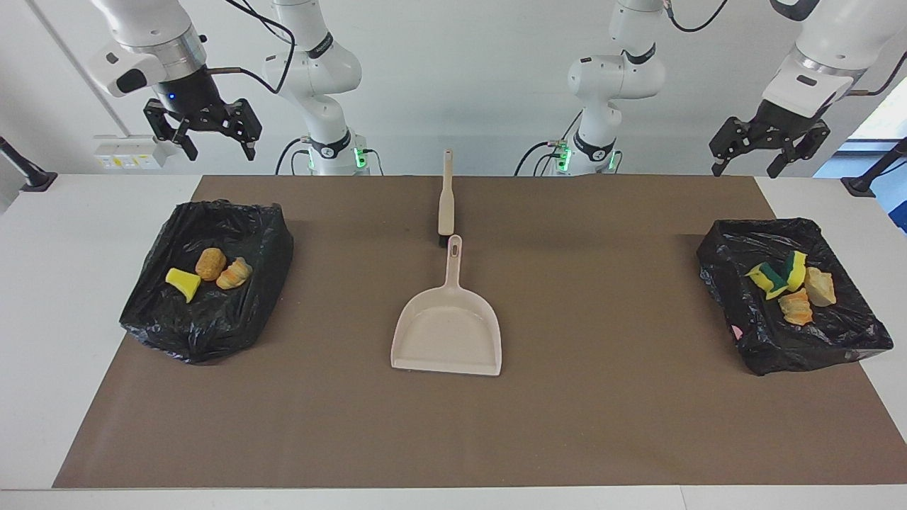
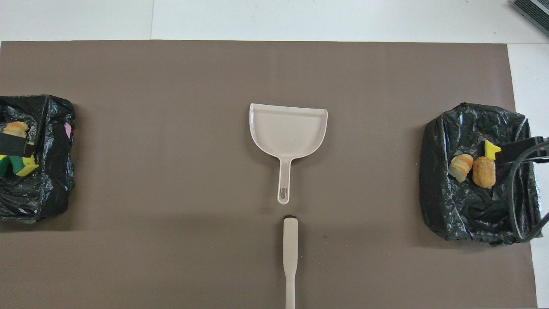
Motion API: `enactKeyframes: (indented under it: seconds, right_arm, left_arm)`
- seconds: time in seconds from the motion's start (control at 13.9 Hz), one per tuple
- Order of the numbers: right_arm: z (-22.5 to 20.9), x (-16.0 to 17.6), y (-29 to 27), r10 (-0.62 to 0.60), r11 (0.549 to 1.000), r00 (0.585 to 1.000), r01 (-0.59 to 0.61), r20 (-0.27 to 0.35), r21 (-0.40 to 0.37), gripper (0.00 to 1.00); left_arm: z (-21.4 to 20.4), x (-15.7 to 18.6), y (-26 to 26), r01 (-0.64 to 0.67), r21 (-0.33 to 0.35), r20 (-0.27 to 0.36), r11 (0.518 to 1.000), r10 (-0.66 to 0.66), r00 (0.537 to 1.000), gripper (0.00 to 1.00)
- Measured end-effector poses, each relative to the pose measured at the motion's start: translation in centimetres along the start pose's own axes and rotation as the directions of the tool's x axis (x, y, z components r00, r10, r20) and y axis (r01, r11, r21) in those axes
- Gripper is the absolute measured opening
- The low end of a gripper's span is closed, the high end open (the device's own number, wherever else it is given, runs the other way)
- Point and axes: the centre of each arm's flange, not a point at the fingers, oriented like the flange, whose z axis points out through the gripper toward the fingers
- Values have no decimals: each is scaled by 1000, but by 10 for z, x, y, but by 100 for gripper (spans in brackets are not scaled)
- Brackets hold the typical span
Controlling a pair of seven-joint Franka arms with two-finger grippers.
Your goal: Sweep and dump trash in bin
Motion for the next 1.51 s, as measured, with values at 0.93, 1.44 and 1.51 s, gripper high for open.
enactKeyframes:
  seconds: [0.93, 1.44, 1.51]
  right_arm:
    - [0, 0, 0, 0, 1000, 1000, 0, 0, 0, 100]
    - [0, 0, 0, 0, 1000, 1000, 0, 0, 0, 100]
    - [0, 0, 0, 0, 1000, 1000, 0, 0, 0, 100]
  left_arm:
    - [-20, -25, 15, -20, -5, 75, 1000, 20, 997, 100]
    - [-20, -25, 6, -5, -9, 59, 1000, 5, 998, 100]
    - [-20, -25, 6, -5, -9, 58, 1000, 5, 998, 100]
